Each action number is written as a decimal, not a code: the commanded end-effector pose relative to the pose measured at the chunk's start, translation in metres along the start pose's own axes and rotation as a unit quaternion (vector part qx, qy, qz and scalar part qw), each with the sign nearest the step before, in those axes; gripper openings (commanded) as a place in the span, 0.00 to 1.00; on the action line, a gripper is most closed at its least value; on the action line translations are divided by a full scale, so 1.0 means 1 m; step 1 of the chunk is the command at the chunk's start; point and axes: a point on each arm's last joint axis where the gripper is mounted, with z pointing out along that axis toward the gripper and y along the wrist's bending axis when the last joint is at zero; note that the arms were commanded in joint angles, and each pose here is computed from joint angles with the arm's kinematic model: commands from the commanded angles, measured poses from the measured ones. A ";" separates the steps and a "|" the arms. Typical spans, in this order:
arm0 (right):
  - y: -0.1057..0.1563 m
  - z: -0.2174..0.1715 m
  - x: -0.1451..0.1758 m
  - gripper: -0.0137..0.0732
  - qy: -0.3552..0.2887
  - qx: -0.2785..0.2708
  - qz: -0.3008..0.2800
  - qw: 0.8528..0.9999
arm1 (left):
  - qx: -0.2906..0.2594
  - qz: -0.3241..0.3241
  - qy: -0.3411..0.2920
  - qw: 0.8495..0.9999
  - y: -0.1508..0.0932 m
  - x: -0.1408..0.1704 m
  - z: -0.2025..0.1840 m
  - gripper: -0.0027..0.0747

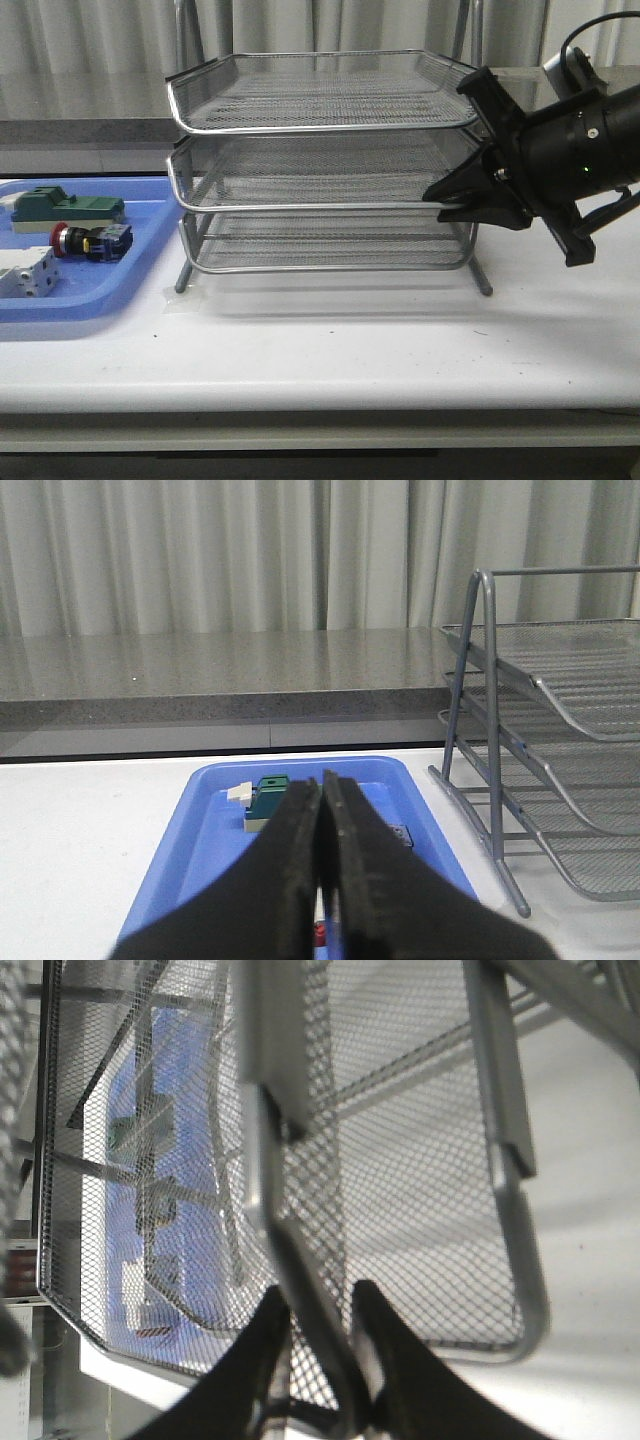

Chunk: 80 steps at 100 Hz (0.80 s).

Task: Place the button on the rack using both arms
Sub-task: 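Pull the middle wire tray out toward the robot with the right gripper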

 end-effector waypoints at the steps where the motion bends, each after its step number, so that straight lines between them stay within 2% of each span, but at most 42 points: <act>1: 0.015 -0.010 0.015 0.22 0.035 -0.054 -0.046 0.997 | 0.008 -0.005 -0.039 0.999 -0.001 0.002 -0.002 0.01; 39: 0.000 -0.047 0.064 0.22 0.053 -0.039 -0.052 0.996 | 0.008 -0.005 -0.039 0.999 -0.001 0.002 -0.002 0.01; 68: 0.000 -0.062 0.077 0.22 0.049 -0.039 -0.055 0.996 | 0.008 -0.005 -0.039 0.999 -0.001 0.002 -0.002 0.01; 80: 0.000 -0.062 0.077 0.30 0.048 -0.039 -0.056 0.997 | 0.008 -0.005 -0.039 0.999 -0.001 0.002 -0.002 0.01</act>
